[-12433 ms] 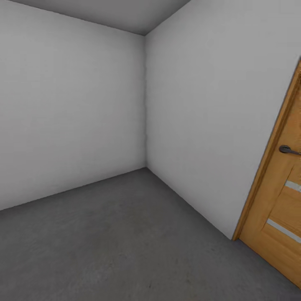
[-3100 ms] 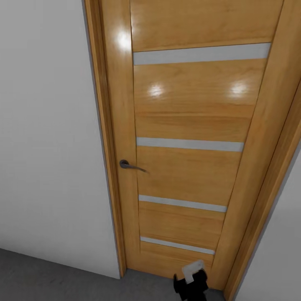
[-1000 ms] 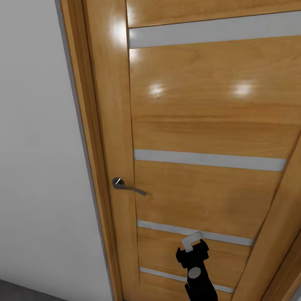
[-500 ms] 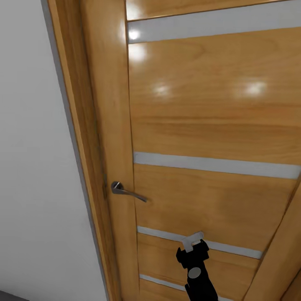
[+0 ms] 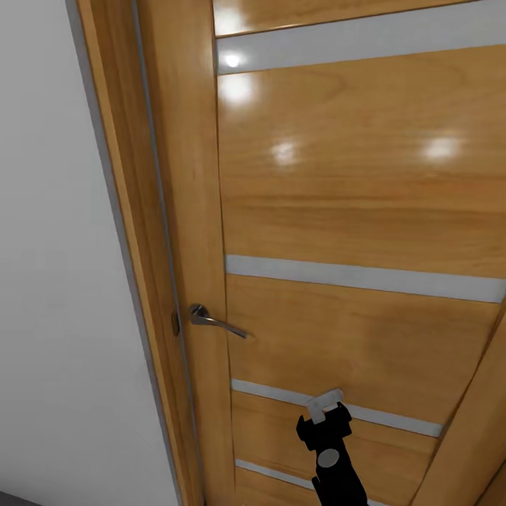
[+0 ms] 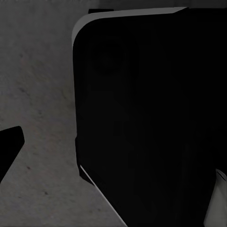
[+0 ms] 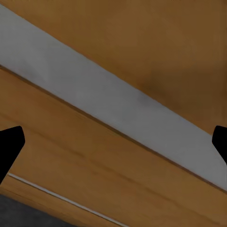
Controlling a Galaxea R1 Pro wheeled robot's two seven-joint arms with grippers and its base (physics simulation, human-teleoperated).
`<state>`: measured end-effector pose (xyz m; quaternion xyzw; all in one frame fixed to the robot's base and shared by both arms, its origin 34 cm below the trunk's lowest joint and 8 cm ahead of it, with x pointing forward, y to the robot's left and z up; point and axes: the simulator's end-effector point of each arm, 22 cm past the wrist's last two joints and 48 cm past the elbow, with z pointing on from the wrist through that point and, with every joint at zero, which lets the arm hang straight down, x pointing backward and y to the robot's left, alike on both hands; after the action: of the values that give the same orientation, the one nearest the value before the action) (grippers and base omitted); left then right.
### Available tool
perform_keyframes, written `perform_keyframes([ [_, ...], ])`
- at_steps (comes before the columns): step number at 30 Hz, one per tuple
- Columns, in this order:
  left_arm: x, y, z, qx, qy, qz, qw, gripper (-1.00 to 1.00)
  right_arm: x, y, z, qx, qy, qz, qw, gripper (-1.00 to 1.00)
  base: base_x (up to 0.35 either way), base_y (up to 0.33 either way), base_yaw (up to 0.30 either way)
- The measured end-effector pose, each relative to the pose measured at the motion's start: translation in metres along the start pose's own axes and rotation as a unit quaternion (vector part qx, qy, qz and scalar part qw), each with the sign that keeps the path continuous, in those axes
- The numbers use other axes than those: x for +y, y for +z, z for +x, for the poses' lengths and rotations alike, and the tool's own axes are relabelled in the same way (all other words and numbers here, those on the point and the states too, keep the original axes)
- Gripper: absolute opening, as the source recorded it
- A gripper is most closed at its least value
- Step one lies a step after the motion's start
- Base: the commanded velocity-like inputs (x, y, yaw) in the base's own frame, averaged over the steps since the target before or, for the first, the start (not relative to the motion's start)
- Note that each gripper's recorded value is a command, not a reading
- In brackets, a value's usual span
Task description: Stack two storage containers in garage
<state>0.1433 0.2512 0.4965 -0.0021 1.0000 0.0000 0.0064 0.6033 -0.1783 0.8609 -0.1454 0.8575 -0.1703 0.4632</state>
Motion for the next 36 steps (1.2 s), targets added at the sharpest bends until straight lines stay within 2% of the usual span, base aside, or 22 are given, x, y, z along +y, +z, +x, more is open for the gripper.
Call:
perform_keyframes([
  [12, 0.0, 0.0, 0.0, 0.0, 0.0, 0.0, 1.0, 1.0, -0.004, 0.0, 0.0, 0.0, -0.002, 0.006, 1.0, 1.0, 0.169, 0.0, 0.0],
  [28, 0.0, 0.0, 0.0, 0.0, 0.0, 0.0, 1.0, 1.0, -0.007, 0.001, 0.0, 0.0, 0.001, 0.009, 1.0, 1.0, 0.016, 0.0, 0.0],
  [30, 0.0, 0.0, 0.0, 0.0, 0.0, 0.0, 1.0, 1.0, -0.009, 0.001, 0.0, 0.0, 0.009, 0.016, 0.9998, 1.0, 0.0, 0.0, 0.0],
  [36, 0.0, 0.0, 0.0, 0.0, 0.0, 0.0, 1.0, 1.0, -0.048, -0.004, 0.0, 0.001, 0.011, 0.106, 0.9943, 1.0, 0.0, 0.0, 0.0],
])
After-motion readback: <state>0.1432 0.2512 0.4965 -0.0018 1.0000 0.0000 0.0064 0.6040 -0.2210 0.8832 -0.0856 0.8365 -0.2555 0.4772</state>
